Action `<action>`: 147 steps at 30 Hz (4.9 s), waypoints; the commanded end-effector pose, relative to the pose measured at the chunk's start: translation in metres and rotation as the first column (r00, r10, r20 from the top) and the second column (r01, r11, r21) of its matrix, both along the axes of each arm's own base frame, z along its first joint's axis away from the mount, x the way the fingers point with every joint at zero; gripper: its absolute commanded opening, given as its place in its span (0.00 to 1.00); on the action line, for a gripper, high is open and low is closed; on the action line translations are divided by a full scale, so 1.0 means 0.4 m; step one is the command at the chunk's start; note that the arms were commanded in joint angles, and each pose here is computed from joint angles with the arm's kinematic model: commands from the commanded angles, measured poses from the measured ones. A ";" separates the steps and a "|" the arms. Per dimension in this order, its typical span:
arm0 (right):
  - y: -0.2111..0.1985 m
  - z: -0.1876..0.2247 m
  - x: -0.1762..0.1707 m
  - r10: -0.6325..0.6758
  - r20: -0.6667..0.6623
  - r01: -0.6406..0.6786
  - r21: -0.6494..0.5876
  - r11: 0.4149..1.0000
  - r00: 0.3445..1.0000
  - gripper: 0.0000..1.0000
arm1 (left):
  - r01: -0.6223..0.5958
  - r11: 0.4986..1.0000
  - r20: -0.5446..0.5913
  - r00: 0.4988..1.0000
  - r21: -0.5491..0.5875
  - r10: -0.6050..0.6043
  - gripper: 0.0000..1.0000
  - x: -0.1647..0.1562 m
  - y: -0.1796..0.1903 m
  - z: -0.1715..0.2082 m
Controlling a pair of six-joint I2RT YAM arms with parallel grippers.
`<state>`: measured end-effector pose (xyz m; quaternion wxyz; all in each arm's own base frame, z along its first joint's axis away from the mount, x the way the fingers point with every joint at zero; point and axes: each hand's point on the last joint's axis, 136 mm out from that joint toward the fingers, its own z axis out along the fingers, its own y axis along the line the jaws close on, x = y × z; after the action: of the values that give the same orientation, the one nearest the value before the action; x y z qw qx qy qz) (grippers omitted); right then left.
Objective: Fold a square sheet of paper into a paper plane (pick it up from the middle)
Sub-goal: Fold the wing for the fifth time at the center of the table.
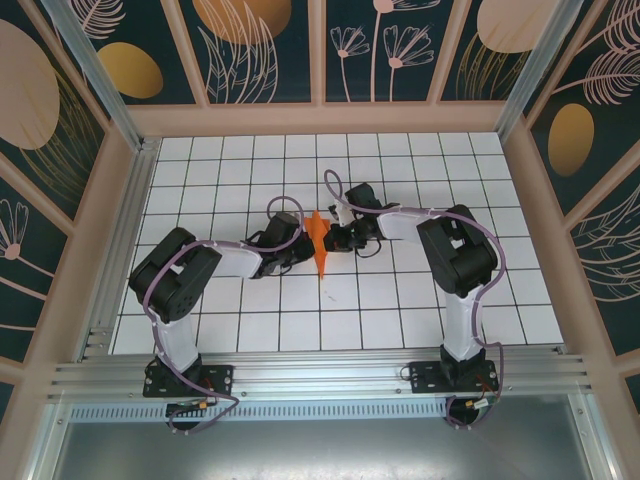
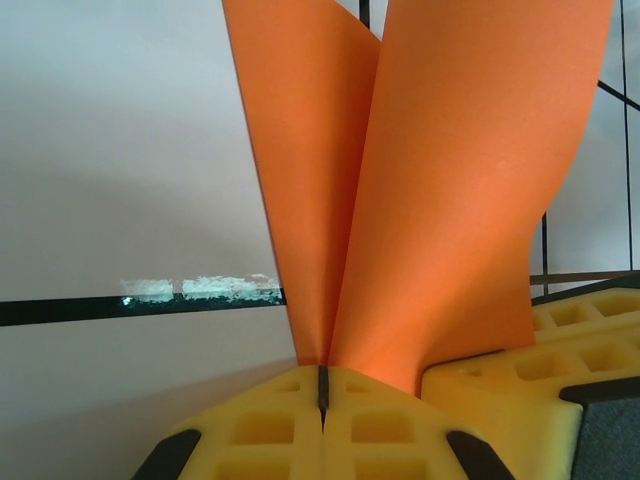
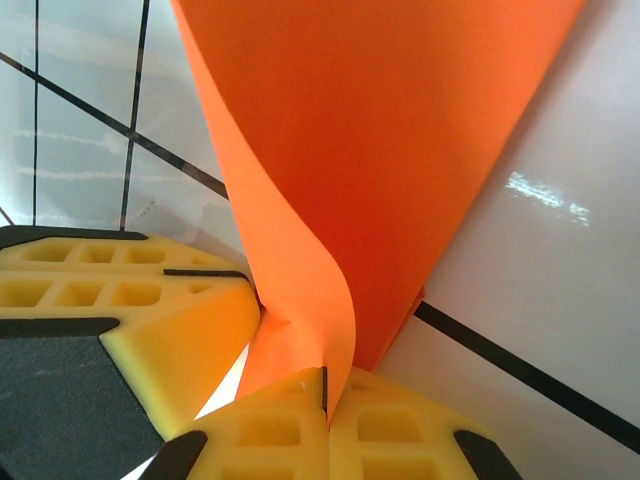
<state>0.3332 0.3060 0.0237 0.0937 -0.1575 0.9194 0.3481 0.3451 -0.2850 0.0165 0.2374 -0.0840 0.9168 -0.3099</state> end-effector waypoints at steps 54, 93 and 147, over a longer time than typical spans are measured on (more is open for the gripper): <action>0.073 0.018 0.014 -0.025 -0.024 0.026 0.043 0.999 0.999 0.23 | 0.045 0.981 -0.040 0.998 -0.191 -0.053 0.35 -0.155 0.028 0.042; 0.063 0.016 0.029 -0.099 -0.056 0.099 0.012 0.995 0.994 0.22 | 0.169 0.969 -0.026 0.986 0.177 -0.167 0.07 -0.195 0.001 -0.017; 0.034 0.034 -0.043 -0.287 -0.228 0.292 -0.011 0.956 0.931 0.15 | 0.291 0.894 0.220 0.900 0.340 -0.377 0.33 -0.208 0.032 0.022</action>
<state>0.3109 0.3171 0.0386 0.0518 -0.0039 0.9336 0.3546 0.2548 -0.2745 0.0165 0.2845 0.1970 0.9178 -0.1944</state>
